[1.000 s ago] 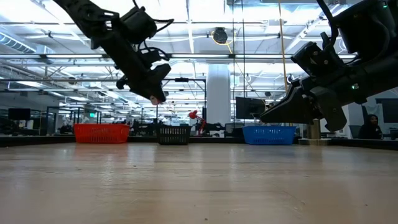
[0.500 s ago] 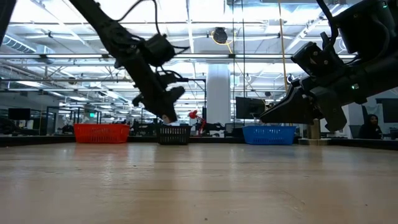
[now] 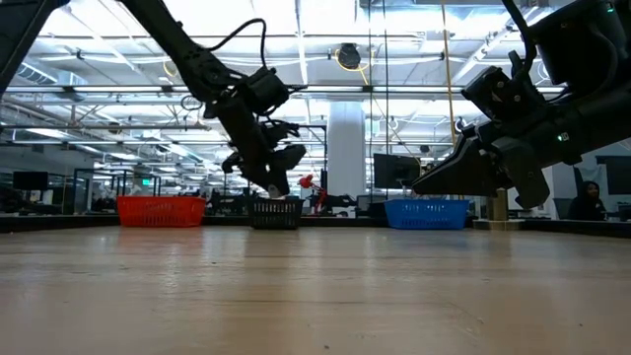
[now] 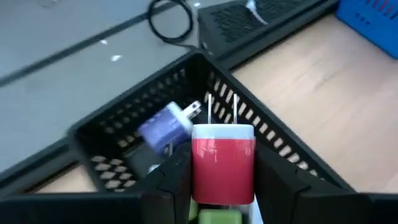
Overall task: Pick & Place Office items
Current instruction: Put the red charger adapter head into the black bin
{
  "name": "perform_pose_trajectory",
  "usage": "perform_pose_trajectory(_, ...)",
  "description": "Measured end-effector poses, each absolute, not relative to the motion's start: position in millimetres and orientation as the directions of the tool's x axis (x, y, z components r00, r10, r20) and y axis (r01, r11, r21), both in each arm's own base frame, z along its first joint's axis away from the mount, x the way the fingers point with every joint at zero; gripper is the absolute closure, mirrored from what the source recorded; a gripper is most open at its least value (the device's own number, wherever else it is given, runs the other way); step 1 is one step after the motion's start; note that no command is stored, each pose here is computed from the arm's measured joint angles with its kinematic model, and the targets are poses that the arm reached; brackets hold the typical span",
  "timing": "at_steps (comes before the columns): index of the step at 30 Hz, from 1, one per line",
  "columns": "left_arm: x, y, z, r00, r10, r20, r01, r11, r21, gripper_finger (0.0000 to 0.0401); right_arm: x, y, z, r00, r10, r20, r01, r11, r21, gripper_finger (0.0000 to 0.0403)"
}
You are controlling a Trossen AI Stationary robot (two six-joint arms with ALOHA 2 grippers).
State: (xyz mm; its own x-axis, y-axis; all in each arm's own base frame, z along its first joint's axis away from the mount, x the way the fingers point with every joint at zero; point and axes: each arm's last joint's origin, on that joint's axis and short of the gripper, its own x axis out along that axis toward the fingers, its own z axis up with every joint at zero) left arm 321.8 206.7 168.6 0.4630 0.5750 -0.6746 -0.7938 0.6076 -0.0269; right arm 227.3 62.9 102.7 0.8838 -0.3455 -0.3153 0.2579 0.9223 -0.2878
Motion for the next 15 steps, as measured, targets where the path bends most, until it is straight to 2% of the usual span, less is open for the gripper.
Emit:
perform_pose_trajectory(6,325,219,152,0.566,0.471,-0.676,-0.737,0.657,-0.159,0.0263,227,63,103,0.884,-0.345,-0.315,0.257,0.922,-0.288,0.0358)
perform_pose_trajectory(15,324,221,149,0.528,0.512,-0.678,-0.765,0.633,-0.118,0.0157,227,63,103,0.884,-0.345,-0.315,0.257,0.922,-0.288,0.0358)
